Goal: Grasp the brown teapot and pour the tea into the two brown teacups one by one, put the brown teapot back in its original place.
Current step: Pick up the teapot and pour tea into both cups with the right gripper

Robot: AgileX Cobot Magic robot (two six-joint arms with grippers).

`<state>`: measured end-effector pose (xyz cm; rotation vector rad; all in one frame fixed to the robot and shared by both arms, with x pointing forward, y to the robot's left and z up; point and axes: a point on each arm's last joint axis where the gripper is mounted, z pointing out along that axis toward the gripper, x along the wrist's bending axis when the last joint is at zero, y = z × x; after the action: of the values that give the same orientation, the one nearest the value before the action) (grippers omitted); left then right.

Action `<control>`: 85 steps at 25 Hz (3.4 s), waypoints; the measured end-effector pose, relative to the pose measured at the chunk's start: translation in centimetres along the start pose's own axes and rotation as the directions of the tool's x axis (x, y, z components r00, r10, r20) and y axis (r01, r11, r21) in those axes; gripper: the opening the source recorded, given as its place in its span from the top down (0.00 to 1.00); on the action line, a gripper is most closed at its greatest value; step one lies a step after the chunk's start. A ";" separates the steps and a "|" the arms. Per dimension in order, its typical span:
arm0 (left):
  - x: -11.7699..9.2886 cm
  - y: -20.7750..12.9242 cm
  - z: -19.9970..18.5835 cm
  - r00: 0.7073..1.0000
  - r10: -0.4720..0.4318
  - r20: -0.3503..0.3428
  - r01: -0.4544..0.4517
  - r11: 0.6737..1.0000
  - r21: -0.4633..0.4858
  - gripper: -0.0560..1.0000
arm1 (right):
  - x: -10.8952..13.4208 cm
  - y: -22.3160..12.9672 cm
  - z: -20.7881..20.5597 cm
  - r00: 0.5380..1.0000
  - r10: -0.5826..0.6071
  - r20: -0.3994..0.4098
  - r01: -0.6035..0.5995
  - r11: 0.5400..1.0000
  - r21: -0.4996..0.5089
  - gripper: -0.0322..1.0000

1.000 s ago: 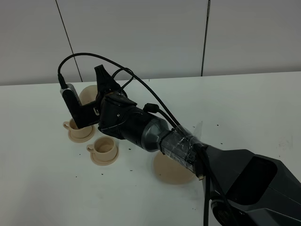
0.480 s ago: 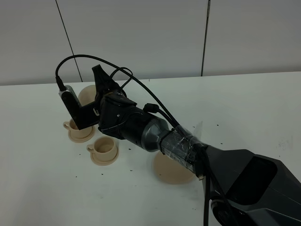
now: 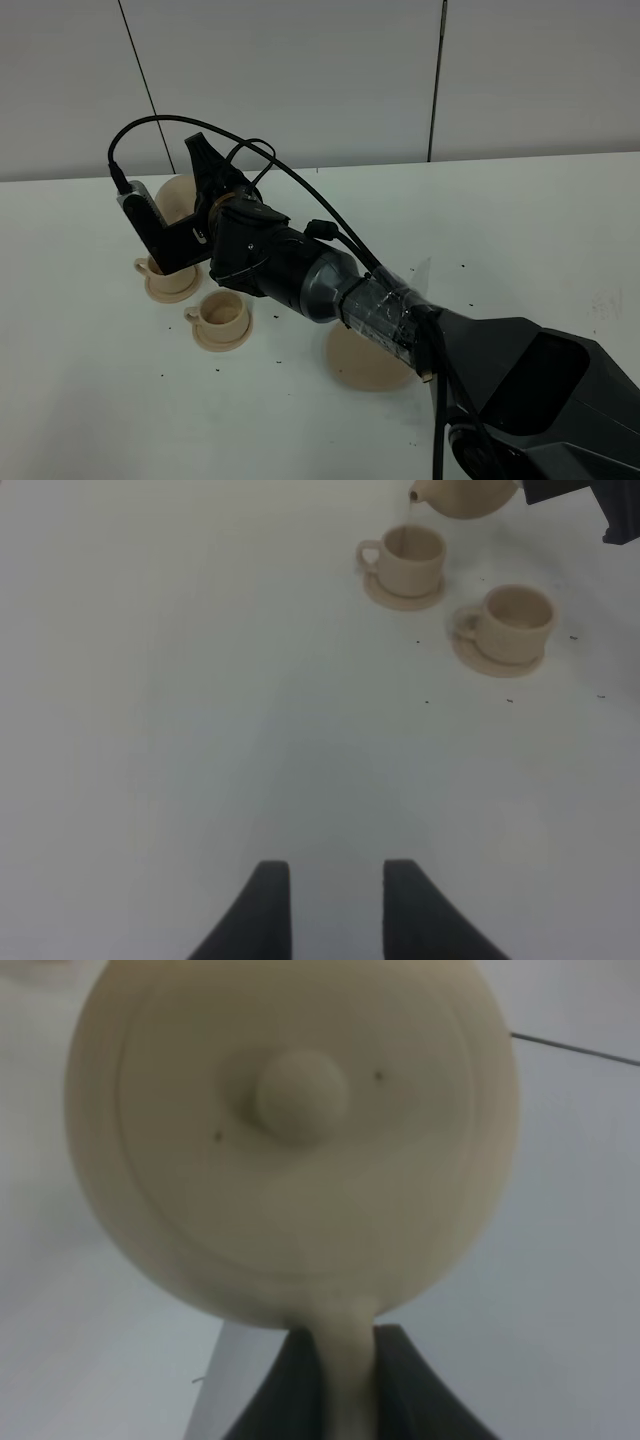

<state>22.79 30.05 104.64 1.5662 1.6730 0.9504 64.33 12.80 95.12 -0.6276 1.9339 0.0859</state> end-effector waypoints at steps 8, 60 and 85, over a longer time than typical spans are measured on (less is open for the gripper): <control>0.0 0.0 0.0 1.000 0.001 0.000 -0.001 1.000 0.000 0.66 | 0.8 0.2 0.5 1.000 -0.024 -0.006 0.024 1.000 0.005 0.88; 0.0 0.0 0.0 1.000 0.001 0.000 -0.001 1.000 0.000 0.66 | 0.8 0.3 1.1 0.976 -0.206 0.078 0.203 0.978 0.039 0.88; 0.0 0.0 0.0 1.000 0.001 0.000 -0.001 1.000 0.000 0.66 | 0.7 0.3 1.1 0.963 -0.258 0.080 0.255 0.966 0.050 0.88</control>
<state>22.79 30.05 104.64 1.5672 1.6723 0.9510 64.89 13.11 93.93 -0.8296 1.7519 -0.0871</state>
